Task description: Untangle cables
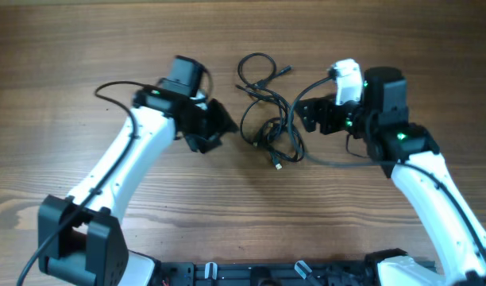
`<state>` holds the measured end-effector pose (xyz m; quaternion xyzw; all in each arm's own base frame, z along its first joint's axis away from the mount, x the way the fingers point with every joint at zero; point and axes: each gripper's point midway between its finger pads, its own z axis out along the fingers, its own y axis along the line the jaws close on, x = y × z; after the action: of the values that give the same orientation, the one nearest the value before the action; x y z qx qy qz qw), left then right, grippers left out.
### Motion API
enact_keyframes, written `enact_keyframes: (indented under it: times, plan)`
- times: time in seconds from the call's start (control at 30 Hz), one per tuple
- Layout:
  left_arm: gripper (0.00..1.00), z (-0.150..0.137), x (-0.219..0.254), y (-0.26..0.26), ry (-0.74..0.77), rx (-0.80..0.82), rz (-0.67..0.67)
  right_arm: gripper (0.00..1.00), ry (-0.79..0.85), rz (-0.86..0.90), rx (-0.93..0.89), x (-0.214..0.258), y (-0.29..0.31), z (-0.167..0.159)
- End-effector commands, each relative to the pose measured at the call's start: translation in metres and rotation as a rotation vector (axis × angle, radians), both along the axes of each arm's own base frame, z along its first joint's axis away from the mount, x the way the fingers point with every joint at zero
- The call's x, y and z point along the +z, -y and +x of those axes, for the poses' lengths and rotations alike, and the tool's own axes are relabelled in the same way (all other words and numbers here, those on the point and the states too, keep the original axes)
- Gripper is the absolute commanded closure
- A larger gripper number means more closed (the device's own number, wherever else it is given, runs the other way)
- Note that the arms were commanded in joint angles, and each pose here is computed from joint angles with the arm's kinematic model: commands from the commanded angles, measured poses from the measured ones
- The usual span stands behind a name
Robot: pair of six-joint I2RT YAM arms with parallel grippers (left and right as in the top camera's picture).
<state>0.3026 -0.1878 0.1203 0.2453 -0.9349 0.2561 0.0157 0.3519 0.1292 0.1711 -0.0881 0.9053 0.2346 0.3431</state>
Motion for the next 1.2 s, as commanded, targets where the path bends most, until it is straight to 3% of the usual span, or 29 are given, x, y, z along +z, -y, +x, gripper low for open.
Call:
enact_keyframes:
  times: [0.0,0.2,0.5,0.6,0.77,0.93,1.07,1.17]
  plan:
    - [0.42,-0.012,-0.014,0.021,-0.062,0.028,0.049,0.10,-0.170,0.019,-0.130,-0.032,0.023,0.001]
    - [0.43,-0.034,-0.037,0.063,-0.169,-0.081,-0.026,0.04,-0.297,0.008,-0.136,-0.063,0.026,-0.008]
    - [0.41,-0.036,-0.053,0.106,-0.121,-0.125,-0.044,0.05,-0.501,0.105,-0.114,-0.094,0.009,-0.028]
    - [0.43,-0.032,-0.057,0.106,-0.090,-0.093,0.005,0.05,-0.579,0.142,-0.088,-0.104,0.001,-0.038]
    - [0.66,-0.027,-0.066,0.096,-0.026,-0.075,0.117,0.05,-0.628,0.200,-0.054,-0.107,-0.009,-0.044]
    - [0.96,-0.028,-0.075,0.069,0.001,-0.096,0.263,0.07,-0.635,0.200,-0.067,-0.107,-0.008,-0.044]
    - [0.96,-0.019,-0.077,0.050,0.066,-0.253,0.310,0.15,-0.613,0.196,-0.066,-0.107,-0.008,-0.039]
    - [0.96,-0.012,-0.077,0.035,0.107,-0.387,0.328,0.32,-0.579,0.201,-0.062,-0.105,-0.009,-0.032]
